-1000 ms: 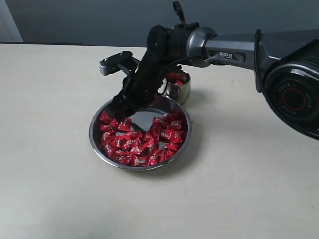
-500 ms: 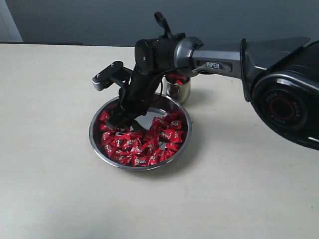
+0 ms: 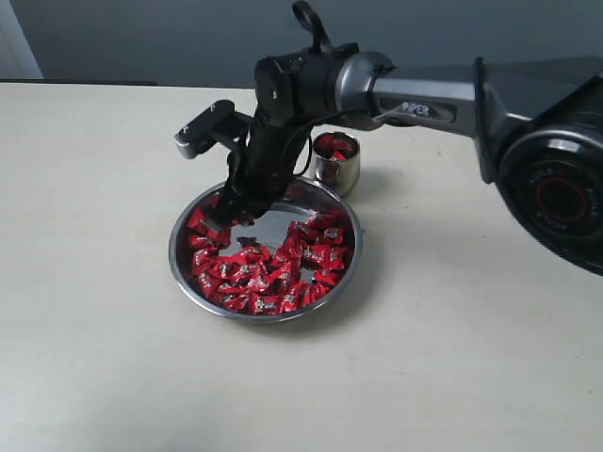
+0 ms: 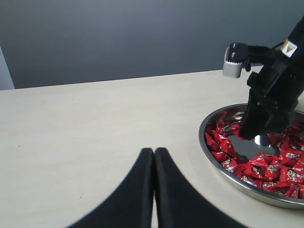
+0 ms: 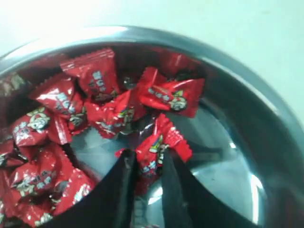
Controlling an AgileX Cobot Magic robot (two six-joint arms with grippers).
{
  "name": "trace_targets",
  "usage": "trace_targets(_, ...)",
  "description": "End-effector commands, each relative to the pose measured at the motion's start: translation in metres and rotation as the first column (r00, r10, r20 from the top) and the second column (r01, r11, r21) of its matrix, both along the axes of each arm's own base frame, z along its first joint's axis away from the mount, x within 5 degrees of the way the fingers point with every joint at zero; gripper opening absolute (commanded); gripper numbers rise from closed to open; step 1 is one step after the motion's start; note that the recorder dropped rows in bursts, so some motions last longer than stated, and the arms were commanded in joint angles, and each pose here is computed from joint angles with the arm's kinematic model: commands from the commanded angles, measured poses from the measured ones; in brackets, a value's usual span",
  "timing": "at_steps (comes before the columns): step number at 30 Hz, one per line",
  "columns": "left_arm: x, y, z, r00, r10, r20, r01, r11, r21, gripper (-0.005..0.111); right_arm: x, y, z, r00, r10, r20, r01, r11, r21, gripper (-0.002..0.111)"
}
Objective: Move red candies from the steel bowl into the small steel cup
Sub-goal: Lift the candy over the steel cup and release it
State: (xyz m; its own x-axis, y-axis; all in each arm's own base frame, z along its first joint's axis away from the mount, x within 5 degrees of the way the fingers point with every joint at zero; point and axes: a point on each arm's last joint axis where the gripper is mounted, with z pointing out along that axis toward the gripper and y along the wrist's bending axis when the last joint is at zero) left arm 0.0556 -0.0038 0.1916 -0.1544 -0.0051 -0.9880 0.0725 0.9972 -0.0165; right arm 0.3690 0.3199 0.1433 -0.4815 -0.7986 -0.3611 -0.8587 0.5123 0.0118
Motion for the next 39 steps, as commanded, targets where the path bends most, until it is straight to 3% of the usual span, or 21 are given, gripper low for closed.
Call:
trace_targets(1, 0.0, 0.0, 0.001, 1.0, -0.007, 0.01, 0.007, 1.0, -0.002, 0.0, 0.004, -0.015, 0.061, 0.984, -0.012, 0.179, 0.018, 0.999, -0.03, -0.001)
trace_targets(6, 0.0, 0.0, 0.001, 1.0, -0.007, 0.01, 0.007, 1.0, -0.002, 0.0, 0.012, -0.04, 0.102, 0.952, -0.07, 0.3, 0.086, 0.995, -0.043, -0.001)
trace_targets(13, 0.0, 0.0, 0.001, 1.0, -0.007, 0.01, 0.007, 1.0, -0.002, 0.0, 0.035, -0.087, 0.119, 0.929, -0.238, 0.282, 0.243, 0.97, 0.018, -0.001)
trace_targets(18, 0.0, 0.0, 0.001, 1.0, -0.007, 0.01, 0.007, 1.0, -0.002, 0.0, 0.048, -0.107, 0.111, 0.922, -0.341, 0.183, 0.329, 0.94, 0.092, -0.001)
trace_targets(31, 0.0, 0.0, 0.001, 1.0, -0.007, 0.01, 0.007, 1.0, -0.002, 0.0, 0.058, -0.107, 0.072, 0.926, -0.367, 0.082, 0.363, 0.93, 0.06, -0.001)
trace_targets(33, 0.0, 0.0, 0.001, 1.0, -0.007, 0.01, 0.007, 1.0, -0.002, 0.0, 0.059, -0.107, 0.066, 0.927, -0.367, 0.073, 0.364, 0.93, 0.05, 0.004)
trace_targets(39, 0.0, 0.0, 0.001, 1.0, -0.007, 0.01, 0.007, 1.0, -0.002, 0.0, 0.06, -0.107, 0.064, 0.928, -0.365, 0.077, 0.363, 0.931, 0.046, 0.034)
